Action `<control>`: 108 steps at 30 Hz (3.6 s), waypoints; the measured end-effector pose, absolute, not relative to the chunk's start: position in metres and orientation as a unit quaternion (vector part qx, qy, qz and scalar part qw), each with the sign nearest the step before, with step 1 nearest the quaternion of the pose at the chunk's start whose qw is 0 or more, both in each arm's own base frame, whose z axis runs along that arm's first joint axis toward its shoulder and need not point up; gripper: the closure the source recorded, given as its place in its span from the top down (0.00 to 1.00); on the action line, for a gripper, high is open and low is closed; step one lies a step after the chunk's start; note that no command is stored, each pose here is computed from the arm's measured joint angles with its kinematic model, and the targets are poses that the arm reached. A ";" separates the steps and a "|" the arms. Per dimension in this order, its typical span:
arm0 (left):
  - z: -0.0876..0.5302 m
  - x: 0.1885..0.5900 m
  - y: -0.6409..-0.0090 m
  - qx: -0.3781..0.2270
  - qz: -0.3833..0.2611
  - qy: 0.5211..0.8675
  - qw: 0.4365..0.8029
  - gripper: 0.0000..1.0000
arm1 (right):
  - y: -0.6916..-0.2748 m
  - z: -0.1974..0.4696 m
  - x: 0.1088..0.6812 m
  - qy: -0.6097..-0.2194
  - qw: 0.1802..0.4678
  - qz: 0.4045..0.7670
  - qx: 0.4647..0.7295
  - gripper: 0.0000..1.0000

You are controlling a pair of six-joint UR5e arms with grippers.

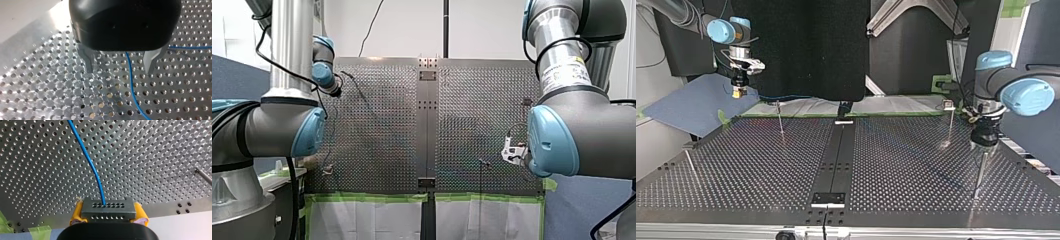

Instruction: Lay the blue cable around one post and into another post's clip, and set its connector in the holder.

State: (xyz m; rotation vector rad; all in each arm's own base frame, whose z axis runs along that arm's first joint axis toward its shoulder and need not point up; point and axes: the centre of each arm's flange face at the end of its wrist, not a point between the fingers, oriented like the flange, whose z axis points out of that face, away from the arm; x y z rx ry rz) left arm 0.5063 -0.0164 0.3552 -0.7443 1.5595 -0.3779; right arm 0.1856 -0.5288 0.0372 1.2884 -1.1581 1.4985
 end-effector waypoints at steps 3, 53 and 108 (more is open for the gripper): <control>0.357 0.496 -0.017 -0.327 -0.163 0.680 0.636 1.00 | -0.529 0.037 0.186 -0.461 0.412 0.596 0.512 0.00; 0.555 0.384 -0.069 -0.161 -0.073 0.688 0.704 1.00 | -0.527 0.036 0.189 -0.460 0.403 0.600 0.516 0.00; 0.501 0.359 -0.080 -0.194 0.010 0.805 0.561 1.00 | -0.526 0.036 0.191 -0.460 0.402 0.601 0.516 0.00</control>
